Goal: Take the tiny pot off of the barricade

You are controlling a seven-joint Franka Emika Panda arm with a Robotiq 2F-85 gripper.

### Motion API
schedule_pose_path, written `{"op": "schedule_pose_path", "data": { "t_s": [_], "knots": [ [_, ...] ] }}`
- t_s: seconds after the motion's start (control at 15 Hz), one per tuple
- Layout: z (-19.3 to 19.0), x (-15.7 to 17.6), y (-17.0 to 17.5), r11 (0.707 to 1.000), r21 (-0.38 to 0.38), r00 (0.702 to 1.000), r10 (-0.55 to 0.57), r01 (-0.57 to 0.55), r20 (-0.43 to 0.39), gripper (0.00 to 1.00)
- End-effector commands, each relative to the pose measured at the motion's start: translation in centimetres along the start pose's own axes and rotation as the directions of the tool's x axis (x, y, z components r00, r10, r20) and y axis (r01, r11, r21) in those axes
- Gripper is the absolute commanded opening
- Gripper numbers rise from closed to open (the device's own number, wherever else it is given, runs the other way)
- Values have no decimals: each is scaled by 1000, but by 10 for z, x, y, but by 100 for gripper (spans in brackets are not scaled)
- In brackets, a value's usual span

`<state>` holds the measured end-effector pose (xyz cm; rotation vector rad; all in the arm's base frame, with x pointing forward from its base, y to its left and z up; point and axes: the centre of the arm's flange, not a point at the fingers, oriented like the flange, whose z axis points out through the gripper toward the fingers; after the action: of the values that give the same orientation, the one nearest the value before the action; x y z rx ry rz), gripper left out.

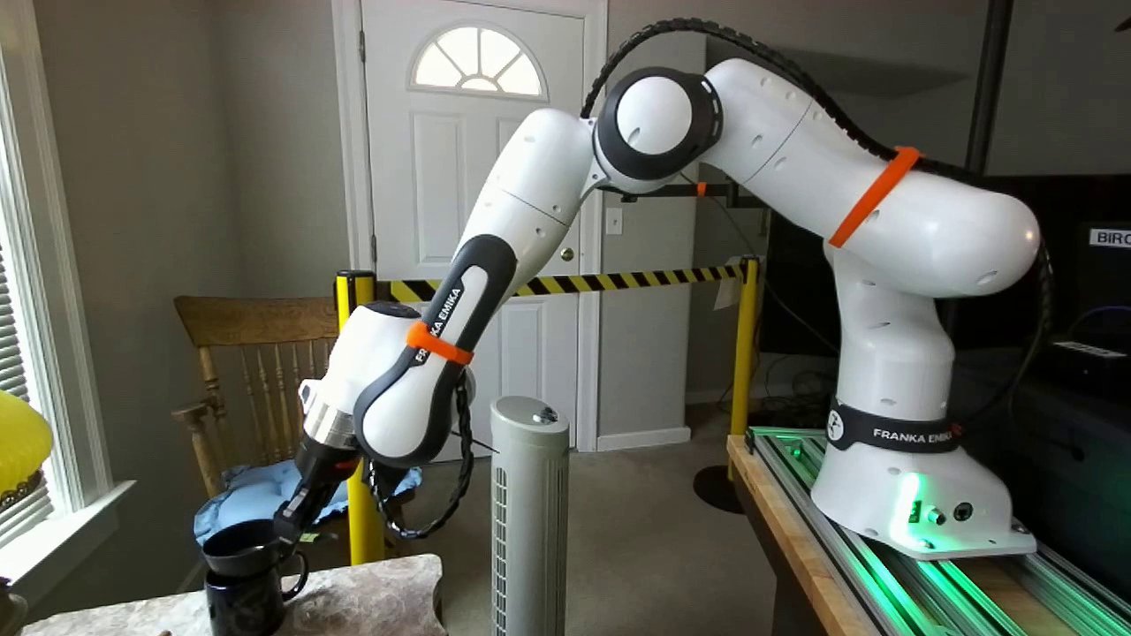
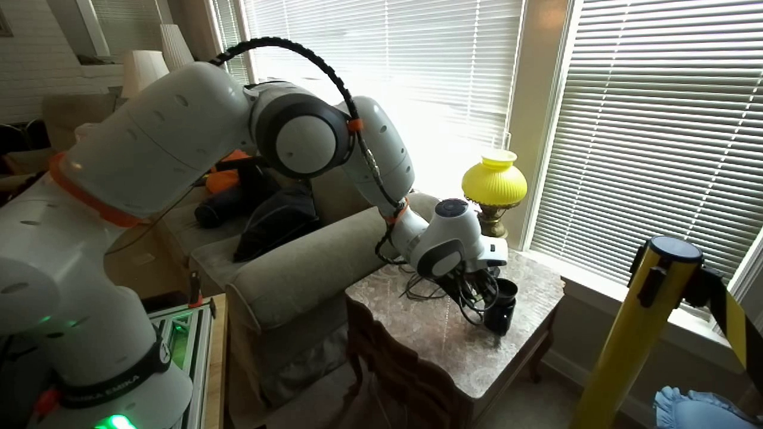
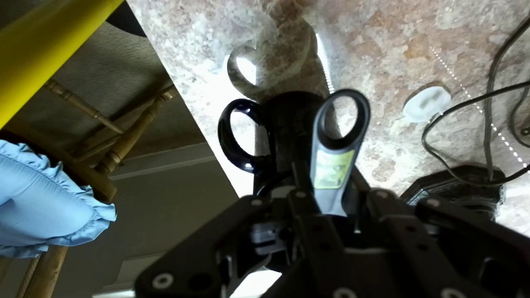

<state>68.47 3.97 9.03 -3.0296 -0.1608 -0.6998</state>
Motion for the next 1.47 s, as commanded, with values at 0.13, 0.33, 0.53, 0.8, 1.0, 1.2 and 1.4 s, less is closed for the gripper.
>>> {"op": "schedule_pose_path", "data": {
  "t_s": [0.13, 0.33, 0.53, 0.8, 1.0, 1.2, 1.4],
  "knots": [
    [20, -1, -3, 1000, -2, 999, 19, -19, -49, 6],
    [22, -2, -3, 1000, -1, 998, 15, -15, -59, 6],
    [24, -3, -3, 1000, -1, 998, 10, -10, -57, 6],
    [15, -1, -6, 1000, 1, 998, -6, 6, -56, 62],
    [-6, 7, -12, 1000, 4, 997, -11, 12, -77, 84],
    [-37, 21, -17, 1000, 3, 997, -11, 11, -72, 100],
    [-72, 31, -23, 1000, 14, 1000, -14, 14, 4, 100]
  ]
}}
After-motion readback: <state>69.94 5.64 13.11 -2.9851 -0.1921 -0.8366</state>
